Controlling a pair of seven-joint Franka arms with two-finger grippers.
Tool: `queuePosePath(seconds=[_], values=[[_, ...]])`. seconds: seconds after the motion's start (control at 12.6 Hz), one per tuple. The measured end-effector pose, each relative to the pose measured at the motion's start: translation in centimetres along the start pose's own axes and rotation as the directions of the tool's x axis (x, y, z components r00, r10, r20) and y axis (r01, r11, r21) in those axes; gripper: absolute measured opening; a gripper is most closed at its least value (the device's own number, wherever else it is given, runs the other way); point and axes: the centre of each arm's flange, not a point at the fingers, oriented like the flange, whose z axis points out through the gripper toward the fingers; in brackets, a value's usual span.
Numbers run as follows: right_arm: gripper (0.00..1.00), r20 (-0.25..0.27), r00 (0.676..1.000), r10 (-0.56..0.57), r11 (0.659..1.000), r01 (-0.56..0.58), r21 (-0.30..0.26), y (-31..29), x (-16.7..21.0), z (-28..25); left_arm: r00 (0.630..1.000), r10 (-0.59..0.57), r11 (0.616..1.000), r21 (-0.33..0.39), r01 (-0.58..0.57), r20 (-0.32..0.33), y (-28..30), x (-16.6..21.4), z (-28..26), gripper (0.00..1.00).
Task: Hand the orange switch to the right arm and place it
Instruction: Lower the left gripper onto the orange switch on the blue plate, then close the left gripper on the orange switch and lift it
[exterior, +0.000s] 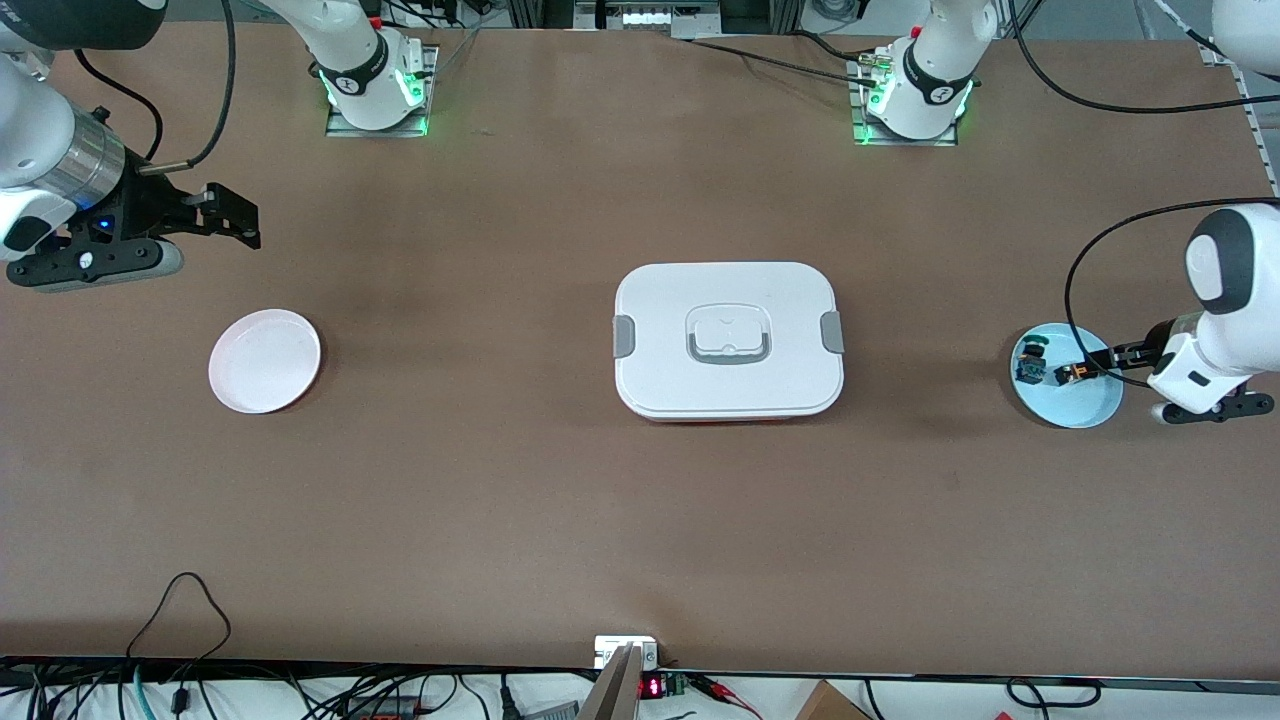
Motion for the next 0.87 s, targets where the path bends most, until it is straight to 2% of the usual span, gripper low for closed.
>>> queuePosePath(seconds=[0.24,0.55,0.87], values=[[1.0,-0.001,1.0,0.0,1.0,0.0,0.0,0.0,0.0,0.0,0.997,0.018,1.0,-0.015,-0.019,-0.081,-1.5,-0.5,4.7,1.0],[1.0,-0.001,1.0,-0.001,1.0,0.001,0.0,0.0,0.0,0.0,0.99,0.009,1.0,-0.027,-0.013,-0.14,-2.4,-0.7,8.8,1.0],[1.0,-0.002,1.0,-0.001,1.0,0.001,0.0,0.0,0.0,0.0,0.99,0.007,0.999,-0.032,-0.011,-0.138,-2.4,-0.8,10.1,1.0]])
